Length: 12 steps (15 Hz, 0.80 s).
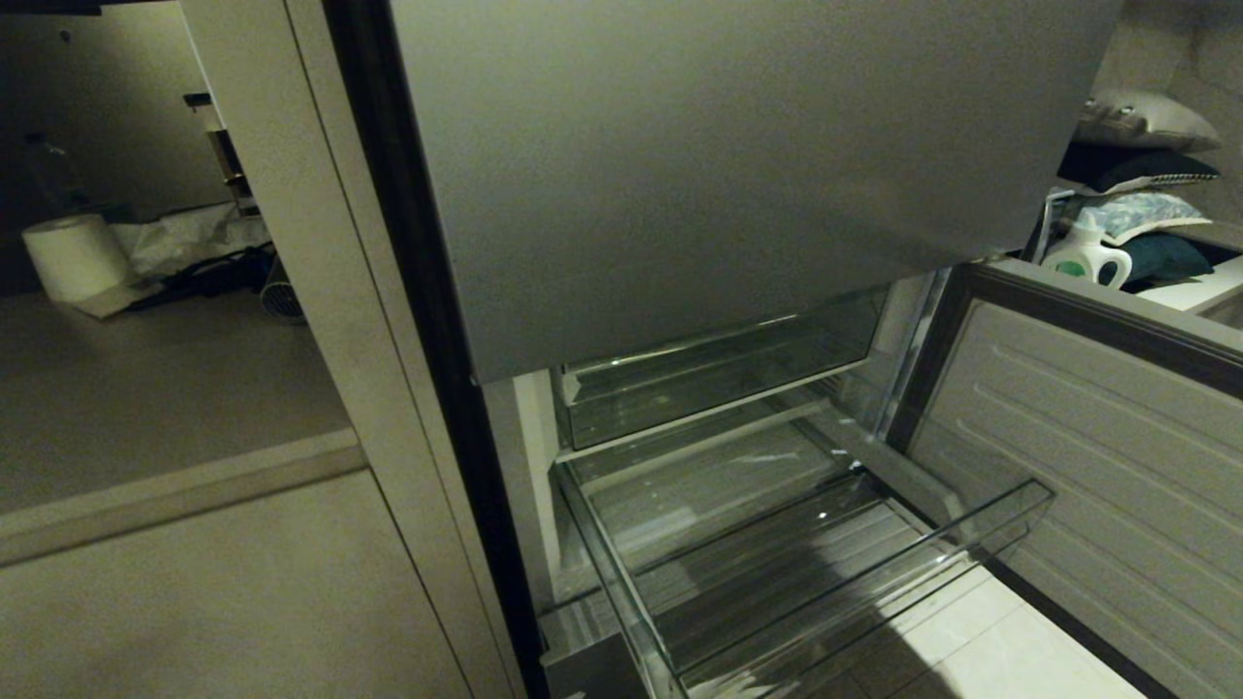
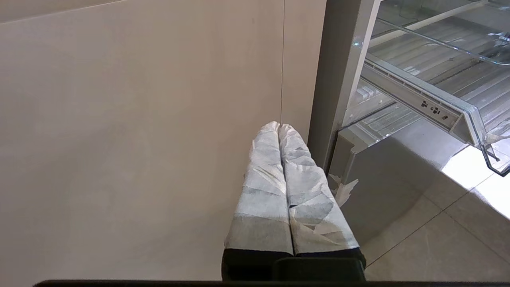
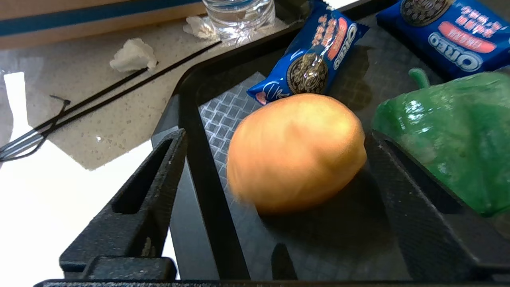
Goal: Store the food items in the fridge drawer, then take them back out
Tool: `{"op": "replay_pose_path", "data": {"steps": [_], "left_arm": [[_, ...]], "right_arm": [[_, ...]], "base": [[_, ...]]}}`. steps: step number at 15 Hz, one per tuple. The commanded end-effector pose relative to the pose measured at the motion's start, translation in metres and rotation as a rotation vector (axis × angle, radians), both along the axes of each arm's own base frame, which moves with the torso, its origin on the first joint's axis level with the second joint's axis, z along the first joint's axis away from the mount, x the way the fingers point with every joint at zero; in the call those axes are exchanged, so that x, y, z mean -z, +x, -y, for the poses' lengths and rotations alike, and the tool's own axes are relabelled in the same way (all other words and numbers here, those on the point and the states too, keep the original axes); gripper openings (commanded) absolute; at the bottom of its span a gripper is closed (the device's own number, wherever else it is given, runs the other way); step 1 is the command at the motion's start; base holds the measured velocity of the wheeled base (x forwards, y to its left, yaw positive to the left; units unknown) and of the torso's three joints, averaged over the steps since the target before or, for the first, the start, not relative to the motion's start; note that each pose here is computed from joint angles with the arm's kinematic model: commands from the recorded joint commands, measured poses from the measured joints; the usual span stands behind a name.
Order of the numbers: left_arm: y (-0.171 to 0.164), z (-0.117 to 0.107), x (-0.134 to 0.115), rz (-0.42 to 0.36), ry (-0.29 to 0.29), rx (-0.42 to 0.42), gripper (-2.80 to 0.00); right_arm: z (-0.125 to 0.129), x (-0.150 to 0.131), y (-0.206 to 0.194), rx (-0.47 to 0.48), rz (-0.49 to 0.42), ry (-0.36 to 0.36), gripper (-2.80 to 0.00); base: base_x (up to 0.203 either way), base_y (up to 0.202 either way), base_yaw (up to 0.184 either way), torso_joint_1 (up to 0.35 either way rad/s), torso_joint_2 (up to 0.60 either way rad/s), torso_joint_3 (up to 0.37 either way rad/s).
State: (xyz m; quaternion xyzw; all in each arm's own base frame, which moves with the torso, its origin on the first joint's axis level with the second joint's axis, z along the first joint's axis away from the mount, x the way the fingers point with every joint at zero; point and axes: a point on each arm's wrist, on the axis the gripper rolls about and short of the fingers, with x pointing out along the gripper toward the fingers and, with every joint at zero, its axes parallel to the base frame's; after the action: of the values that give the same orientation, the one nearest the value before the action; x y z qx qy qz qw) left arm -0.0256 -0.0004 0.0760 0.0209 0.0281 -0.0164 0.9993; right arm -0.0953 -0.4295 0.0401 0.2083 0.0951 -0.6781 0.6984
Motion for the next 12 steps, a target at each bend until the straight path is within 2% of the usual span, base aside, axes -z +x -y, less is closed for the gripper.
{"op": "replay_pose_path", "data": {"steps": [1, 5, 8, 9, 12], "left_arm": [[0.0, 0.0, 0.0, -0.001, 0.0, 0.001, -2.8], [0.0, 0.0, 0.0, -0.001, 0.0, 0.001, -2.8], [0.0, 0.0, 0.0, -0.001, 0.0, 0.001, -2.8], [0.0, 0.0, 0.0, -0.001, 0.0, 0.001, -2.8], [0.0, 0.0, 0.0, -0.001, 0.0, 0.001, -2.8]], "right_arm": [[-0.002, -0.004, 0.0, -0.004, -0.009, -0.01, 0.0], [-0.002, -0.011, 0.0, 0.0, -0.004, -0.025, 0.0], [-0.01, -0.051, -0.002, 0.025, 0.008, -0.111, 0.0], [-0.015, -0.071, -0.004, 0.041, 0.023, -0.154, -2.8], [-0.046, -0.15, -0.002, 0.069, 0.059, -0.33, -2.8]], "base": [[0.0, 0.0, 0.0, 0.0, 0.0, 0.0], [0.0, 0.0, 0.0, 0.0, 0.0, 0.0], [0.0, 0.0, 0.0, 0.0, 0.0, 0.0], [0.0, 0.0, 0.0, 0.0, 0.0, 0.0], [0.0, 0.0, 0.0, 0.0, 0.0, 0.0]]}}
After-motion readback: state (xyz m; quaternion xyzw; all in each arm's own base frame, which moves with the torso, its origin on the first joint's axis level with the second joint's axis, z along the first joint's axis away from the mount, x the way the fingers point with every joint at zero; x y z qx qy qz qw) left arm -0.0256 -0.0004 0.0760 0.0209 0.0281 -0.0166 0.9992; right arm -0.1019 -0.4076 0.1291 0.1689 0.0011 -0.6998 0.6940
